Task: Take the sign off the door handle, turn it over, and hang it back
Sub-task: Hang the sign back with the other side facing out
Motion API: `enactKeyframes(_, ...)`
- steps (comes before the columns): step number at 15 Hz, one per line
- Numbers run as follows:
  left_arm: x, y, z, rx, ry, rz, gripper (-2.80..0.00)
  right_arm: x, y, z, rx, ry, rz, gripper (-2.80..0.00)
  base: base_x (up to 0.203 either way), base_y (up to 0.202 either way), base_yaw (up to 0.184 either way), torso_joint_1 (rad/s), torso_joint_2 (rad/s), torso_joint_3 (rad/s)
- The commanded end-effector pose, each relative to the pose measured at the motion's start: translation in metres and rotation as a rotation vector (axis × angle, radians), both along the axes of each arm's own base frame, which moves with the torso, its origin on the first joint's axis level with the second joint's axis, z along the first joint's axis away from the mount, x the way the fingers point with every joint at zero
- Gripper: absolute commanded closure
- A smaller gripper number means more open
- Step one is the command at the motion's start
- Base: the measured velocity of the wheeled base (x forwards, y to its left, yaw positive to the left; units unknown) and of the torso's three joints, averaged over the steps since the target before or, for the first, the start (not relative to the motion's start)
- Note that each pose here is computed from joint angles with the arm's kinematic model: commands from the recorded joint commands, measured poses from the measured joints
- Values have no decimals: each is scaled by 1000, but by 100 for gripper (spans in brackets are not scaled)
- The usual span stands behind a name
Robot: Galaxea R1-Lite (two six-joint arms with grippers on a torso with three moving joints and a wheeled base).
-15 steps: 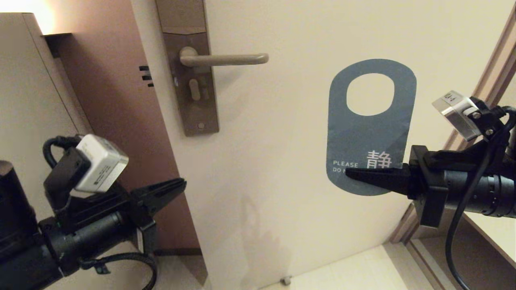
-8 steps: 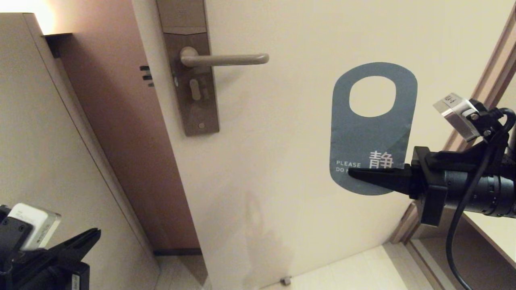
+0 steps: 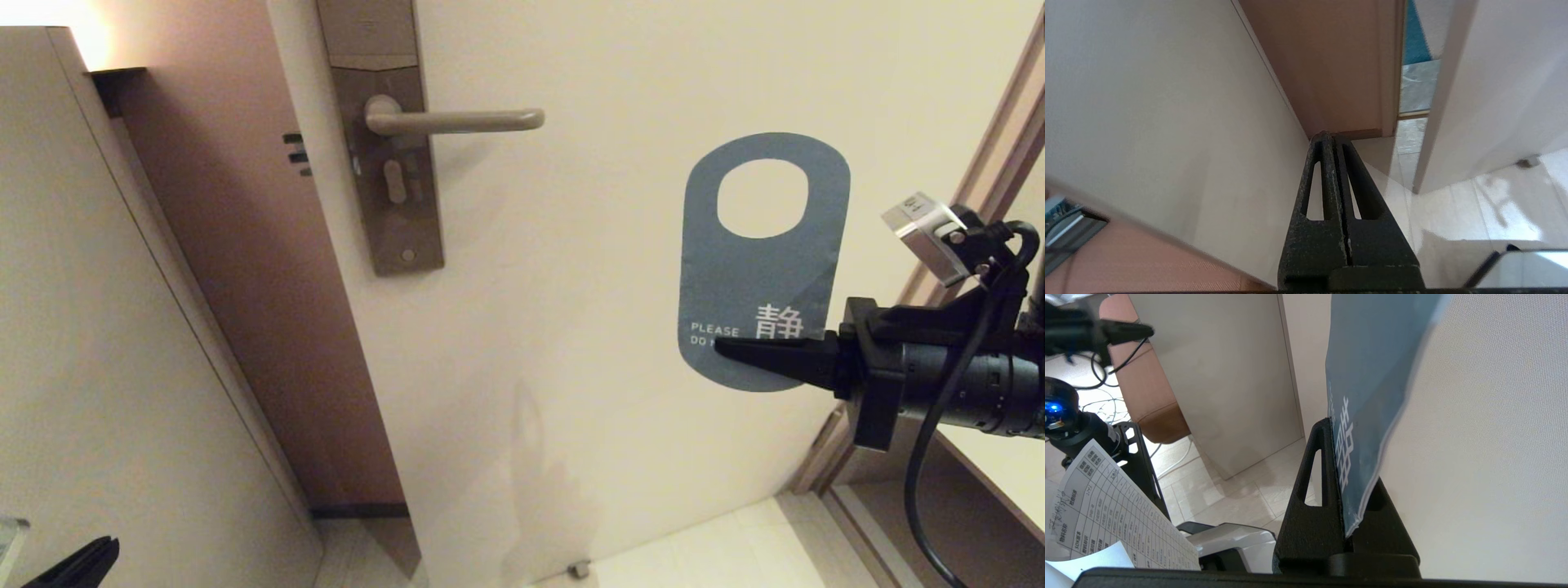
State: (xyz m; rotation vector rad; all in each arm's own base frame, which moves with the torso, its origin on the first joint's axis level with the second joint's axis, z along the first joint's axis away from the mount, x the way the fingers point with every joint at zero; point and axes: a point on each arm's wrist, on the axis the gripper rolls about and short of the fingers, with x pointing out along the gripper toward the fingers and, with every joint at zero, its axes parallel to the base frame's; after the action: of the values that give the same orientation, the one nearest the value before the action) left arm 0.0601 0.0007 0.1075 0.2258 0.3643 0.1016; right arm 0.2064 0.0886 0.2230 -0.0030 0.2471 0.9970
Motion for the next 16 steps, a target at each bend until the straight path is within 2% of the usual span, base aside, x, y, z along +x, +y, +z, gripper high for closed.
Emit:
enactKeyframes(1,-20,1,-1,-10,-78,-12,0,1,0,0,1,-3,4,0,0,0,0,0,0,0)
enactKeyframes(5,-59,0,-18,-57,-163,-143,0,1,0,1,1,-3,2,0,0,0,0,0,0,0)
enactKeyframes(7,-69,-1,-28,-97,-174,-182,0,1,0,1,2,-3,2,0,0,0,0,0,0,0)
enactKeyframes(9,-74,-2,-30,-130,-215,-174,0,1,0,1,2,-3,2,0,0,0,0,0,0,0)
enactKeyframes(12,-83,-2,-33,-129,-336,-175,0,1,0,0,1,-2,2,0,0,0,0,0,0,0)
enactKeyframes(16,-83,-2,-33,-130,-340,-163,0,3,1,1,1,-3,2,0,0,0,0,0,0,0)
